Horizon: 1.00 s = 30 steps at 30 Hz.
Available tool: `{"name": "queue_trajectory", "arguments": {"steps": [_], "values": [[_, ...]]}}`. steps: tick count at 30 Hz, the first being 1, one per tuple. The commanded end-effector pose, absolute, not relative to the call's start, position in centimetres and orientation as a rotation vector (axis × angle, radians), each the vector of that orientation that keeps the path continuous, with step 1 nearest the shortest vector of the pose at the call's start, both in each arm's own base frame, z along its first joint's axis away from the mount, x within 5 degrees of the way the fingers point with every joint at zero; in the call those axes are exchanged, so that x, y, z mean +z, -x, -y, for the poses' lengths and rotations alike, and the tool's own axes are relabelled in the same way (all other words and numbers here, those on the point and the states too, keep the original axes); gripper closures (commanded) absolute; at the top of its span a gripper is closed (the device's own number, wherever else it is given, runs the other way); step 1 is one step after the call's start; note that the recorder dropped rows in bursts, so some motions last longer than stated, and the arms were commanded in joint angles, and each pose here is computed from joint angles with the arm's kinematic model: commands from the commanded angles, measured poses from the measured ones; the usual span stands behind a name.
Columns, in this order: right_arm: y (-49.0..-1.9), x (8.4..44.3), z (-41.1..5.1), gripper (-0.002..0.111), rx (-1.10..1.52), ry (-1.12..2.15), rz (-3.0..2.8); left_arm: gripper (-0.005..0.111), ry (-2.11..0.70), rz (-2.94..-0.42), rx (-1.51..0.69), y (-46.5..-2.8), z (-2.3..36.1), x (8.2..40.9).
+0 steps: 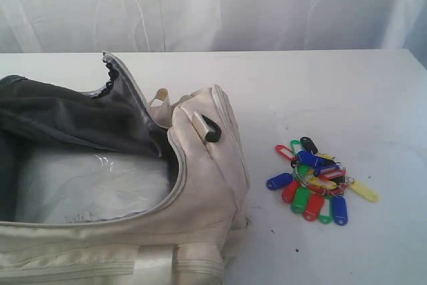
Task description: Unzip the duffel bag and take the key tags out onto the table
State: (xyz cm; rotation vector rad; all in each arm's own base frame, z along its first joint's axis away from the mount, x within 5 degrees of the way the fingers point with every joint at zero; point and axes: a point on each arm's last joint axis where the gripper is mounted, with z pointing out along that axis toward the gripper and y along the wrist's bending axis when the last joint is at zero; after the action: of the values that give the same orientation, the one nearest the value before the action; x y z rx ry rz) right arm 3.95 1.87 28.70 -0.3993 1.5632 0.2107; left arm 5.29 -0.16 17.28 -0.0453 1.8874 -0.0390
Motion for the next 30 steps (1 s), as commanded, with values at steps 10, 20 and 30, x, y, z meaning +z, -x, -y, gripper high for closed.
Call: {"name": "queue_trajectory", "arguments": {"steps": [10,20,30], "values": [[-5.5,20.0,-0.9,0.108,0.162,0.01,-1.668,0.107,0.044,-1.922,-0.059,-5.2,0.3,16.7],[-5.6,19.7,-0.7,0.108,0.05,0.09,-1.665,0.107,0.044,-1.922,-0.059,-5.2,0.3,16.7],[-5.5,19.3,-0.8,0.108,0.043,0.119,-1.698,0.107,0.044,-1.922,-0.059,-5.2,0.3,16.7]]}}
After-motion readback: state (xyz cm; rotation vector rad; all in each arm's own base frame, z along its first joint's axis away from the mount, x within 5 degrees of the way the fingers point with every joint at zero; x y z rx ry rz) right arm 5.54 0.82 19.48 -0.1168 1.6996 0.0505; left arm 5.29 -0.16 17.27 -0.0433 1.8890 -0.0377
